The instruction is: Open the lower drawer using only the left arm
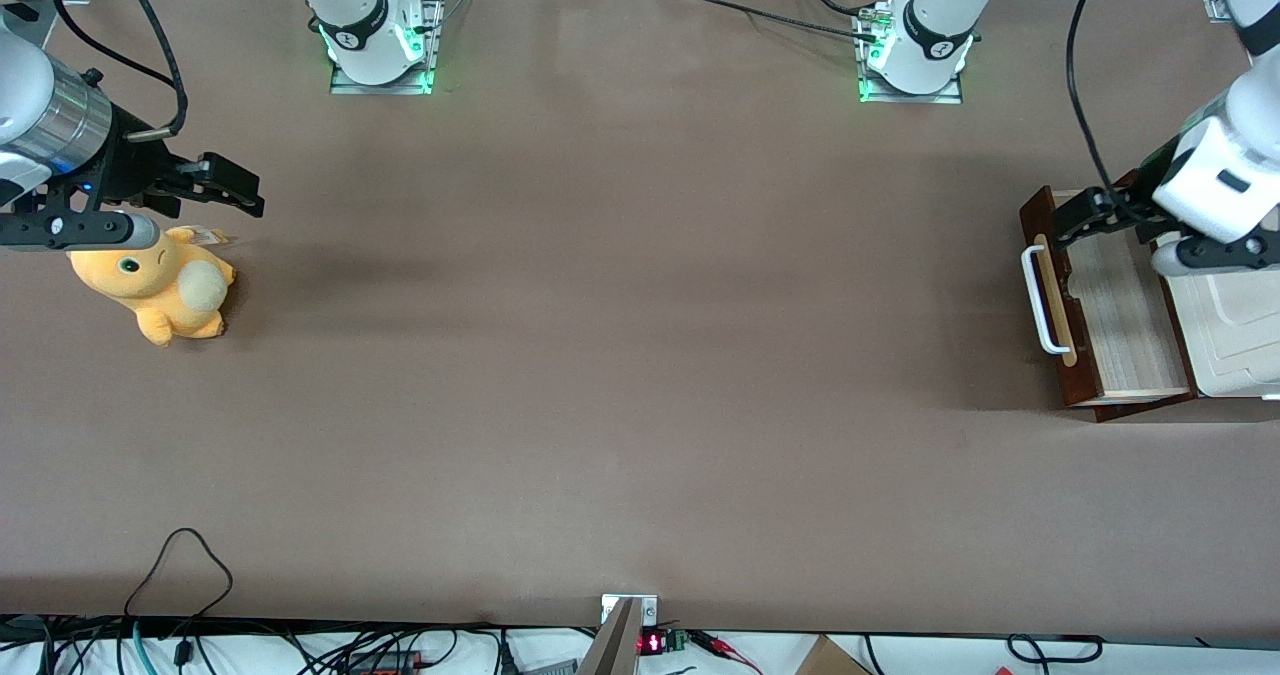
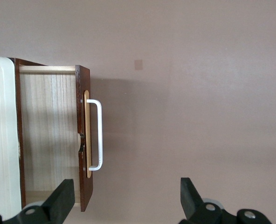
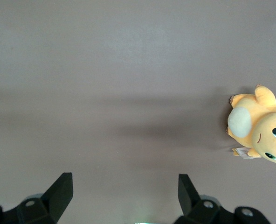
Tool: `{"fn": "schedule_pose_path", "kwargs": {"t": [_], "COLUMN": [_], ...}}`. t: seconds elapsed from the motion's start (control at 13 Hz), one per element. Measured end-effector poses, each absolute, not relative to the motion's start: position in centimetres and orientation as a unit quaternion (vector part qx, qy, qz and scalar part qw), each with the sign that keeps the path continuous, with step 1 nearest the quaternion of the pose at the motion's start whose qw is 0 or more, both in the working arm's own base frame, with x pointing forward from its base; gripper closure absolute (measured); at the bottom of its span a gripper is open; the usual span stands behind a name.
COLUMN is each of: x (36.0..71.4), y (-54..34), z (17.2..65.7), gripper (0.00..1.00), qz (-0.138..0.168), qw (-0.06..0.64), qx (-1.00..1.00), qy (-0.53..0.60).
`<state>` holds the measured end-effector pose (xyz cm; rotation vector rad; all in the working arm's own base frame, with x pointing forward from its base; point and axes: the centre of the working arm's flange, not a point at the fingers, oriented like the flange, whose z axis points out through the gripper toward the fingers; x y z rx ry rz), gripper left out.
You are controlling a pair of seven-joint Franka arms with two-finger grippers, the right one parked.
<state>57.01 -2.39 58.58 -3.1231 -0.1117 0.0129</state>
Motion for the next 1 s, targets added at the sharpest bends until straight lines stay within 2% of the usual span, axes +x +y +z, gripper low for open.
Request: {"fn": "schedule_pose_path", "kwargs": {"t": [1.0], "x": [56.74], "y": [-2.37], "z": [59.12], "gripper": [0.00], "qz": [0.000], "qw": [0.008], "qx": [-1.000], "qy": [-0.020]}}
